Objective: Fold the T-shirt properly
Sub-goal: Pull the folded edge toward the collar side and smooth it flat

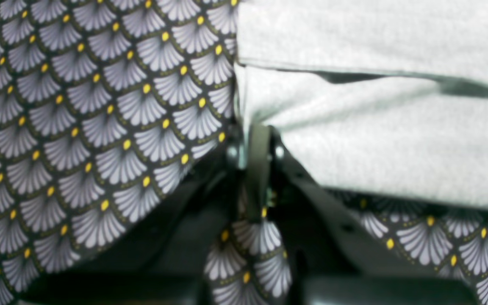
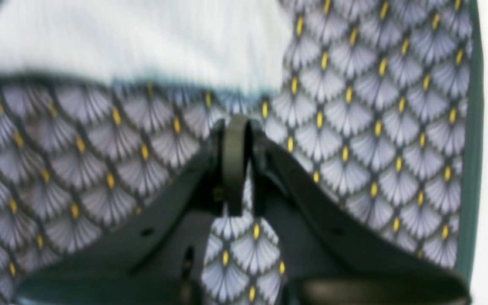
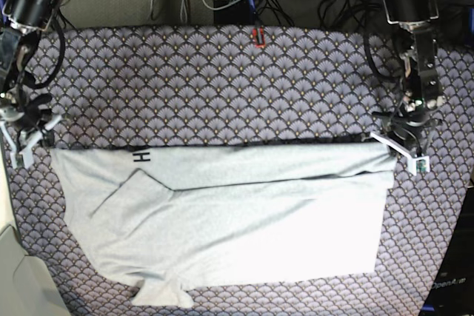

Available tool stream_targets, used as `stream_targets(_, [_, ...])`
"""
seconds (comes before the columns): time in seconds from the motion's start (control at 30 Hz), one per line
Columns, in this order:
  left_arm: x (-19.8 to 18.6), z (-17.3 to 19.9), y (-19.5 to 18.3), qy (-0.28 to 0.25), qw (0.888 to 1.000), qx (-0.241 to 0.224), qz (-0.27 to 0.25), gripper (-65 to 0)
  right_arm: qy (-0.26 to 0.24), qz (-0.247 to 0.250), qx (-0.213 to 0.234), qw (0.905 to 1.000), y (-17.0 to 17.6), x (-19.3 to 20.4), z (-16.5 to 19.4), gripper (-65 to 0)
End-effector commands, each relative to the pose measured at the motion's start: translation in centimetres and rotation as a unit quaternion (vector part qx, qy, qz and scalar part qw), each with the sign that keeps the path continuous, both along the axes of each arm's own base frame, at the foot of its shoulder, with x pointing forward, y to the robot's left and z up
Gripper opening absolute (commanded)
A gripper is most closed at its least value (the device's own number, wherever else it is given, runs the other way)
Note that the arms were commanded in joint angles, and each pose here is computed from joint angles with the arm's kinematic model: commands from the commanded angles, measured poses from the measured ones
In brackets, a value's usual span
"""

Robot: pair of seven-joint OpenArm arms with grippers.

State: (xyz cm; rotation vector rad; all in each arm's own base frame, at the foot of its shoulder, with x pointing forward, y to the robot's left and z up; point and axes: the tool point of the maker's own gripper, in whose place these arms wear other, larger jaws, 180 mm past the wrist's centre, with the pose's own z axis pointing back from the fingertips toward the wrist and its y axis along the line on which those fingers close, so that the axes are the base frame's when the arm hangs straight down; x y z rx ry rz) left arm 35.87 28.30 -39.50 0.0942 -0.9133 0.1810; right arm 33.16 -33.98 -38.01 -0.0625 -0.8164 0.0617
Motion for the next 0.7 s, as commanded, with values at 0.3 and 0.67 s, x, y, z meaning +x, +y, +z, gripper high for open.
stream_targets(0.3, [1.1, 1.7, 0.8, -0.026, 1.0, 0.013, 0.003, -64.6, -0.021, -0.028, 0.03, 0.9989, -3.7, 5.1, 2.6, -38.6])
stream_targets(0.67, [1.2, 1.8, 0.8, -0.027, 1.0, 0.013, 0.004, -64.6, -0.007, -0.005, 0.073, 0.9973, -2.2, 6.4, 1.5, -38.6])
